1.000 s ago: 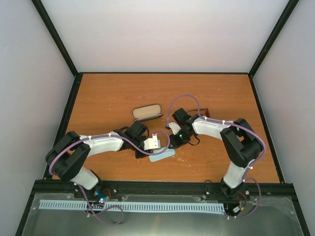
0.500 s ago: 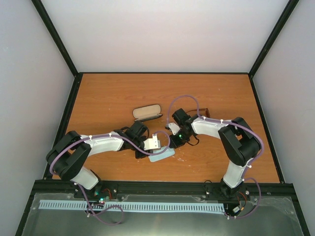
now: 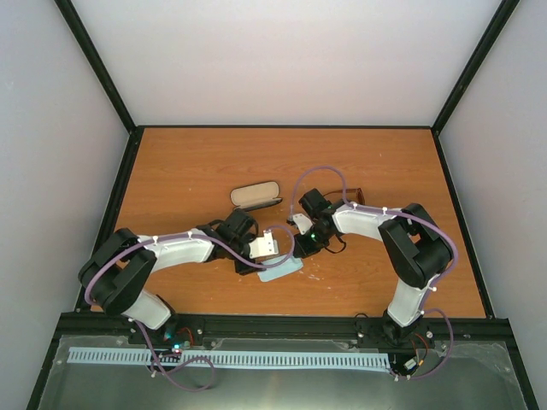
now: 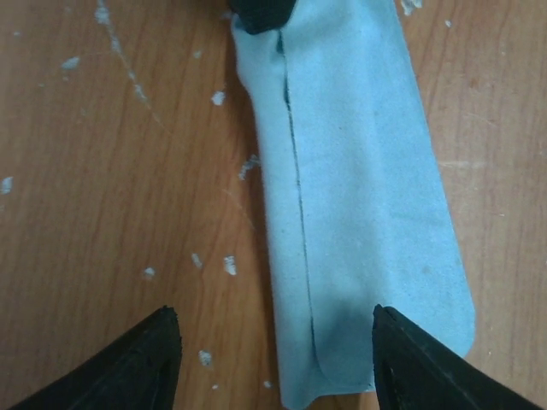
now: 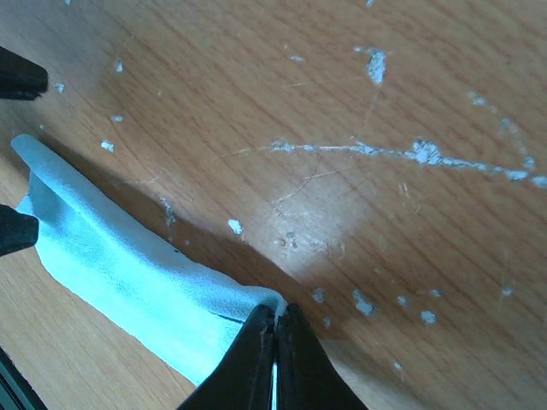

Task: Organize the sunglasses
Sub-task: Pick up the glasses cleaning cloth from the center of the board.

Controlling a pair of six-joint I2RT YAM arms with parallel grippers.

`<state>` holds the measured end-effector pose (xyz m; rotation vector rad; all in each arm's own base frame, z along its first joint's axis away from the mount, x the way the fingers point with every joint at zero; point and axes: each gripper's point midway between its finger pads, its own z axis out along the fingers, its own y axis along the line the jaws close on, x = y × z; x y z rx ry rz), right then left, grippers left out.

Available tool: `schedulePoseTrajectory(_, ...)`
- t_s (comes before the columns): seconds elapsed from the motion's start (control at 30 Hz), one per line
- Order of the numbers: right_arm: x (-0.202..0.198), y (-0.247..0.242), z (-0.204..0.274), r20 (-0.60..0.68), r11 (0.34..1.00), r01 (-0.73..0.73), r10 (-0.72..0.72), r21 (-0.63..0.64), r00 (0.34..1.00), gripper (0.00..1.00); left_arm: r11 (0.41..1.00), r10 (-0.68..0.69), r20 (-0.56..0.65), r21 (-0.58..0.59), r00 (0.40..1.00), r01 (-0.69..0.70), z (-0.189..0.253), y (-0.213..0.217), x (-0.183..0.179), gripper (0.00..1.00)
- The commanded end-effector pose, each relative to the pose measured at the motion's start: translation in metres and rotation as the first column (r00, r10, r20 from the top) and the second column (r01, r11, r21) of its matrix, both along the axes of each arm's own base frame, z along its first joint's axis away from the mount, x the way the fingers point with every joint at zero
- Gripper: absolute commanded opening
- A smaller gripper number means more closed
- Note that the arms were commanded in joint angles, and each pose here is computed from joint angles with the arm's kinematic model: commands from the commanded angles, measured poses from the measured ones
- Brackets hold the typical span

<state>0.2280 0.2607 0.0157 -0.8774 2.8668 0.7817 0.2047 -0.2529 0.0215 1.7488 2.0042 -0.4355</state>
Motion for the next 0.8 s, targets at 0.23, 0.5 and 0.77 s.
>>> schedulePoseTrajectory(0.23, -0.002, -0.012, -0.009, 0.002, 0.999, 0.015, -0.015, -0.051, 1.0, 0.03, 0.983, 0.146, -0.041, -0.102, 0.988, -0.15, 0.025, 0.006, 0.045, 0.18)
schedulePoseTrajectory(0.5, 0.0, -0.012, -0.009, 0.006, 0.998, 0.021, -0.021, -0.061, 1.0, 0.03, 0.992, -0.005, -0.172, -0.125, 0.985, -0.016, 0.024, 0.001, 0.009, 0.1)
schedulePoseTrajectory(0.77, -0.003, -0.015, -0.013, -0.002, 0.997, 0.021, -0.021, -0.073, 1.0, 0.03, 0.994, -0.074, -0.252, -0.095, 0.965, 0.052, 0.012, 0.014, -0.021, 0.09)
